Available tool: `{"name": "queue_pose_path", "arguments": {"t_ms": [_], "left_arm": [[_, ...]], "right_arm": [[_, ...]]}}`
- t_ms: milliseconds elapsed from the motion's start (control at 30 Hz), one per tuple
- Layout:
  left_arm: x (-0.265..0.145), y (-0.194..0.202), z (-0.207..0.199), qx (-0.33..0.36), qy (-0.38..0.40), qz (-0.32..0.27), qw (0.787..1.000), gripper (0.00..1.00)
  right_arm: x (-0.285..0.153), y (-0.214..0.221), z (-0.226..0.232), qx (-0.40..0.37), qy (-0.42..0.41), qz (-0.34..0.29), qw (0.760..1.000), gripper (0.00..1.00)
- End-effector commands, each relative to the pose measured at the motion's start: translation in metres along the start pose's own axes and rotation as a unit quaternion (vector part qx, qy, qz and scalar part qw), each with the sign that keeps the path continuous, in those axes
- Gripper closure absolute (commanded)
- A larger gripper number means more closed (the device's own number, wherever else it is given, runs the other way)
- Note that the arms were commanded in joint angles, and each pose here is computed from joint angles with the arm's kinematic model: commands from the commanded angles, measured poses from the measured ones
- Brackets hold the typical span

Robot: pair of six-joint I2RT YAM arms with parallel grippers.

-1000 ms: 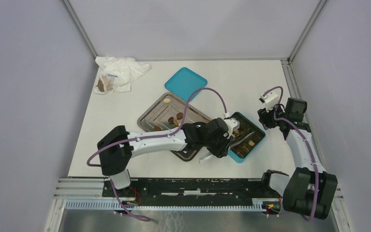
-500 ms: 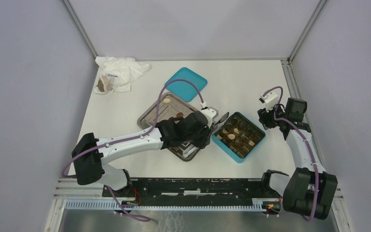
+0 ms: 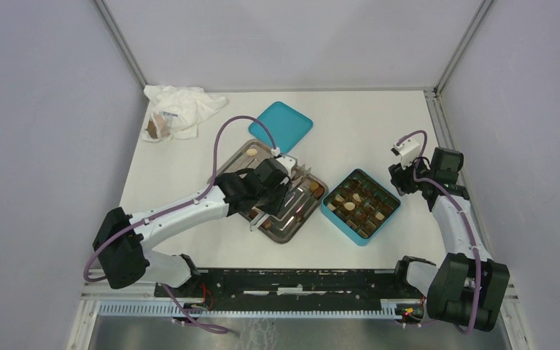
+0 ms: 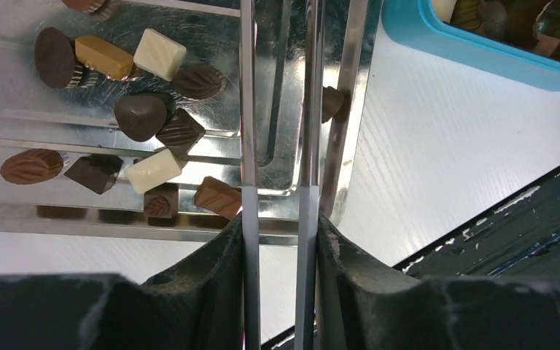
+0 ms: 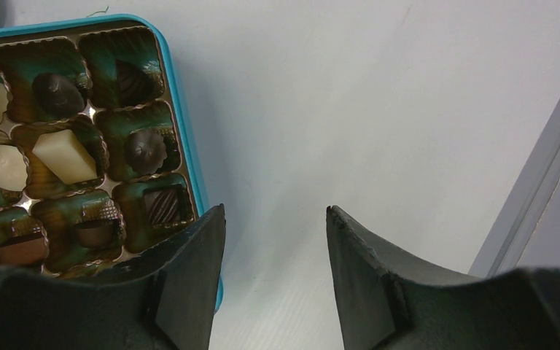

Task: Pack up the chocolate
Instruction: Pick up the fake chocolate from the plate.

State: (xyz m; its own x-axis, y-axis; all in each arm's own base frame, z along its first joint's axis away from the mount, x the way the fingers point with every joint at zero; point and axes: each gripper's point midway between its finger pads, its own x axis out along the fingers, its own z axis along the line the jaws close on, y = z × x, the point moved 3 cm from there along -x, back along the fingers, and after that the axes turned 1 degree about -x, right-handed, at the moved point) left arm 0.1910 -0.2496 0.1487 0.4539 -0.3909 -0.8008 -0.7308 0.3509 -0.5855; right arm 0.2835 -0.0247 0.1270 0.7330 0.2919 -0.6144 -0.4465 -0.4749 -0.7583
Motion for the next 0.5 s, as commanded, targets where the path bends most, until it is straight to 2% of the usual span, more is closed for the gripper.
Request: {"name": "queue_pose_path", "arguments": {"t_ms": [0, 467], "left_arm": [[0.001, -0.006, 0.000, 0.023, 0.005, -0.007, 1.000, 0.60], [0.022, -0.012, -0.014, 0.034, 0.030, 0.009, 0.999, 0.60]], "right_arm": [[-0.005, -0.015, -0.007, -0.015, 0.008, -0.023, 1.000, 0.41], [-0.004, -0.014, -0.007, -0.015, 0.007, -0.020, 1.000, 0.41]]}}
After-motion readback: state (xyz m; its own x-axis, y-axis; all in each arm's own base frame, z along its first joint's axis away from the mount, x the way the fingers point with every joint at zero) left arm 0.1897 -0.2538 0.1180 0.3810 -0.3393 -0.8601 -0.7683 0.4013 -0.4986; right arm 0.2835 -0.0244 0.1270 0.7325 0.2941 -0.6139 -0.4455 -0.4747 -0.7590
